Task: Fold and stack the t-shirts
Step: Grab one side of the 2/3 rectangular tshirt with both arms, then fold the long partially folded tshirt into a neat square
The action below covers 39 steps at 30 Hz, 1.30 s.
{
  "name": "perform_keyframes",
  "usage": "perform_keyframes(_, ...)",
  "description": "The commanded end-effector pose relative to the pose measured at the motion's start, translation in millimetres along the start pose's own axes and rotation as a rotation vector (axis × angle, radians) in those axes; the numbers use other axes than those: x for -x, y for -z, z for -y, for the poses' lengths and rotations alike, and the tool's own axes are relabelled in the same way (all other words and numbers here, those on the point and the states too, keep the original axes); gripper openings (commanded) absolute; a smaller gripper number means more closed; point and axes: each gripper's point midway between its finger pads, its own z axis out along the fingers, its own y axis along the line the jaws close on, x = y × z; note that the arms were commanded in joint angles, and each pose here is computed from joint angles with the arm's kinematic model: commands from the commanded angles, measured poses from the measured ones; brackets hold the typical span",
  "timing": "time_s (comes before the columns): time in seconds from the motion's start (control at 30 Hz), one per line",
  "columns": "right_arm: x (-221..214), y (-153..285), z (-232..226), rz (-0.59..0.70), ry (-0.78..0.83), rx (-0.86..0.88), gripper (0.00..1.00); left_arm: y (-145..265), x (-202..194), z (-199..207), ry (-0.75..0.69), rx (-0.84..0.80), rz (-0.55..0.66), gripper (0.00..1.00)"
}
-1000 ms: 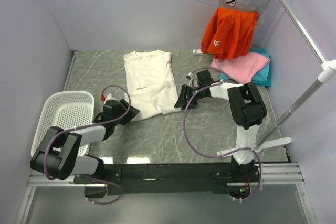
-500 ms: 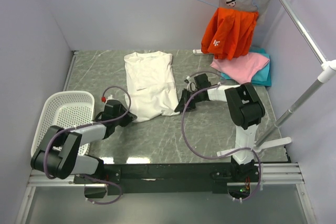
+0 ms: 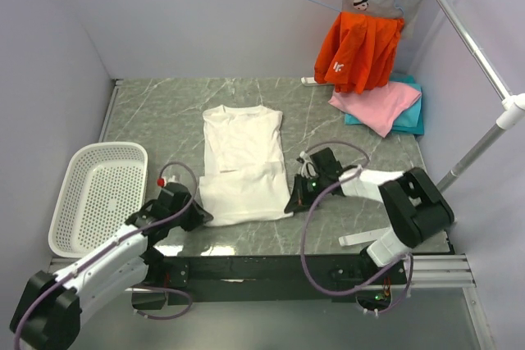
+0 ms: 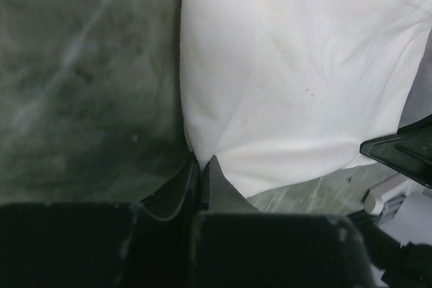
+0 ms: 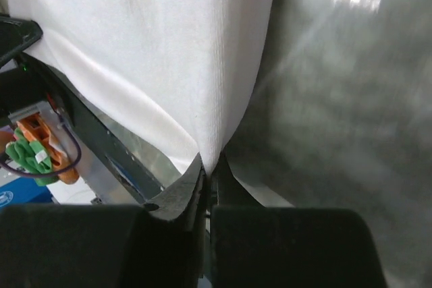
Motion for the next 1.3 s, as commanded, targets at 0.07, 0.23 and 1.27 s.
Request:
perform_keyframes(0.07, -42, 18, -18, 0.017, 0.016, -0.017, 0.0, 17, -49, -20, 0.044, 0.055, -0.14, 0.01)
perform_keyframes(0.23, -40, 48, -51, 0.115, 0.111, 0.038, 0.0, 46, -38, 18, 0.058, -0.039, -0.09, 0.01)
perform_keyframes(1.27, 268, 39, -75, 0.32, 0.19, 0.038, 0.0, -66, 251, 170, -0.225, 0.087, 0.432, 0.01)
